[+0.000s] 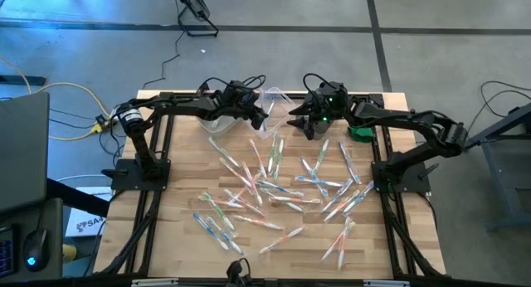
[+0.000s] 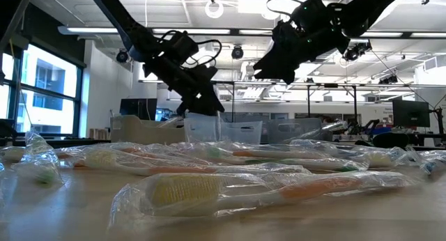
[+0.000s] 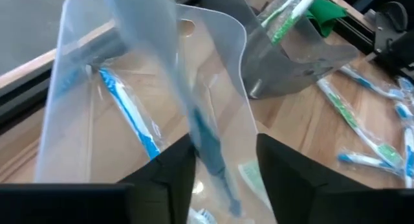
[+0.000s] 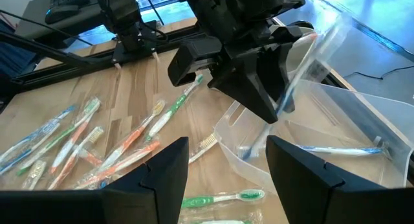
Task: Pick & Place Toothbrushes
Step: Put the blue toothbrush into the transparent bin, then put the green toothbrush into the black bin
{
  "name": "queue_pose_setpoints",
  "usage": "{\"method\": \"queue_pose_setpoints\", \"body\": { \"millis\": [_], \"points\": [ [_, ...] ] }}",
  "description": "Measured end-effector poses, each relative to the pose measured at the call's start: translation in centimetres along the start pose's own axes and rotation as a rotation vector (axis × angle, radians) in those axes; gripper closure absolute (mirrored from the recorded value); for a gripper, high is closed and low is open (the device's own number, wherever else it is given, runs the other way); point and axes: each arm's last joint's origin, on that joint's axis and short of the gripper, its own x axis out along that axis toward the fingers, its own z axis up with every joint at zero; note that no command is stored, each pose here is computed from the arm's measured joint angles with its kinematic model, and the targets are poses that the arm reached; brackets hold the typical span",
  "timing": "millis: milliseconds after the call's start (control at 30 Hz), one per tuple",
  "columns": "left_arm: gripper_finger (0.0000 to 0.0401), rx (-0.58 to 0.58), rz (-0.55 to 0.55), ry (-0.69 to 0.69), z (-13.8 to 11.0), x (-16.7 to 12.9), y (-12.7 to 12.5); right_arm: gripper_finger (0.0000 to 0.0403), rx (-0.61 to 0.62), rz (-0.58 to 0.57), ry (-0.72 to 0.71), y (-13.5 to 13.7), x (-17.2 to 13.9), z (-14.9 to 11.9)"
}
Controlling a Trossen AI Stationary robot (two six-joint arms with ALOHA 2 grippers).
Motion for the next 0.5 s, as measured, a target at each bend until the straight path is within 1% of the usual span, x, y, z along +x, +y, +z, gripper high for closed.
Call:
{"method": "queue_pose_setpoints", "body": {
  "millis": [133,200,300,433,500],
  "points": [
    [0.0217,0.010,0.015,-0.016,0.1,0.0,0.0,0.0204,0.000,0.000,0.000,0.0,0.0,0.0],
    [0.0215,0.017,0.013,-0.037,0.3,0.0,0.0,0.0204,0.000,0.000,0.000,0.0,0.0,0.0],
    [0.0214,0.060,0.006,-0.071,0.7,0.0,-0.1,0.0204,0.000,0.000,0.000,0.0,0.0,0.0],
    [0.0213,0.094,0.004,-0.097,1.7,-0.1,-0.4,0.0204,0.000,0.000,0.000,0.0,0.0,0.0],
    [0.0213,0.110,0.022,-0.109,2.0,-0.1,-0.4,0.0204,0.000,0.000,0.000,0.0,0.0,0.0]
  ]
}}
